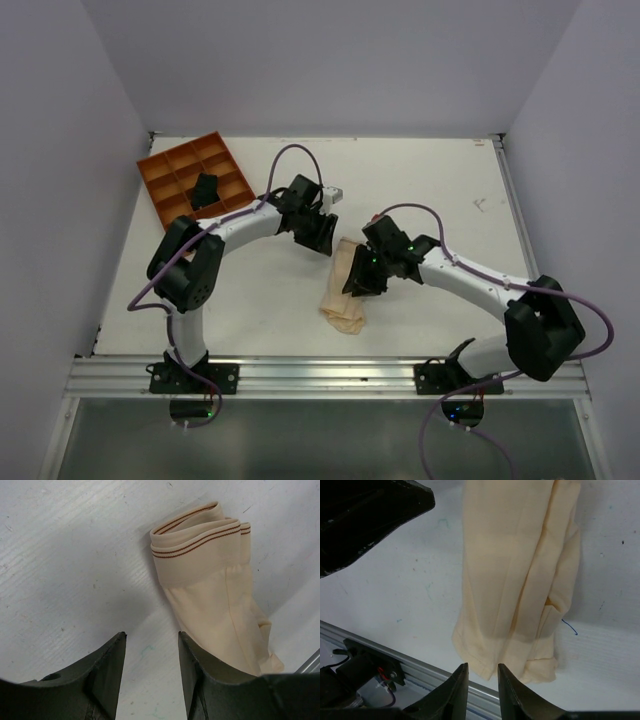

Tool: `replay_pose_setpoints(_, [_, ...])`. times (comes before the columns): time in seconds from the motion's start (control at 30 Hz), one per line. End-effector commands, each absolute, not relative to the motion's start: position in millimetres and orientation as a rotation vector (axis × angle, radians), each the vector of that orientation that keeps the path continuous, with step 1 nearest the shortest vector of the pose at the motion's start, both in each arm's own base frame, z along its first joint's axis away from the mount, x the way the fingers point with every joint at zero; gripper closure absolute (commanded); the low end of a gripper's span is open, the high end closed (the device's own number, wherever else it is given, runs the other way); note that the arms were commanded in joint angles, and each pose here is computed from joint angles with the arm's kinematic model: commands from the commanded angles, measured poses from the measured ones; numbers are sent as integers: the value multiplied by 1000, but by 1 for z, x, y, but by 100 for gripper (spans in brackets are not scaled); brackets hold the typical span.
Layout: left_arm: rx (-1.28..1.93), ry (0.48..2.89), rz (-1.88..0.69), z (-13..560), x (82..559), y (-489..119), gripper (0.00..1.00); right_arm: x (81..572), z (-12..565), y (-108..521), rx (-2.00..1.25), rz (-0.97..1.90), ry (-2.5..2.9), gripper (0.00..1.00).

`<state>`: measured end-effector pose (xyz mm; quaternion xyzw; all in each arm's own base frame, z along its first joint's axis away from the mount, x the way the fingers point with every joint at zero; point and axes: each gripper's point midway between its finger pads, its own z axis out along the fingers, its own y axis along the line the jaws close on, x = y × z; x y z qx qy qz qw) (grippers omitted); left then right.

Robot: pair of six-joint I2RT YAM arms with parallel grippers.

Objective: Roll the underwear
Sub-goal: Fold the underwear

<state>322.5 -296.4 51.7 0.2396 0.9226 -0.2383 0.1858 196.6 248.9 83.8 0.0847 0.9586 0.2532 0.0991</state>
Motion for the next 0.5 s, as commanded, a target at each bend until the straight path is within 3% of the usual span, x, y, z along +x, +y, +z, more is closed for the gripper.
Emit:
replay_pose_setpoints(0.0, [659,2526,-711,71,331,-304,50,195,76,254,306,713,2845,67])
replay_pose_setpoints(0.47, [686,2522,-697,74,333,-301,50,190,63,261,287,564,2901,69])
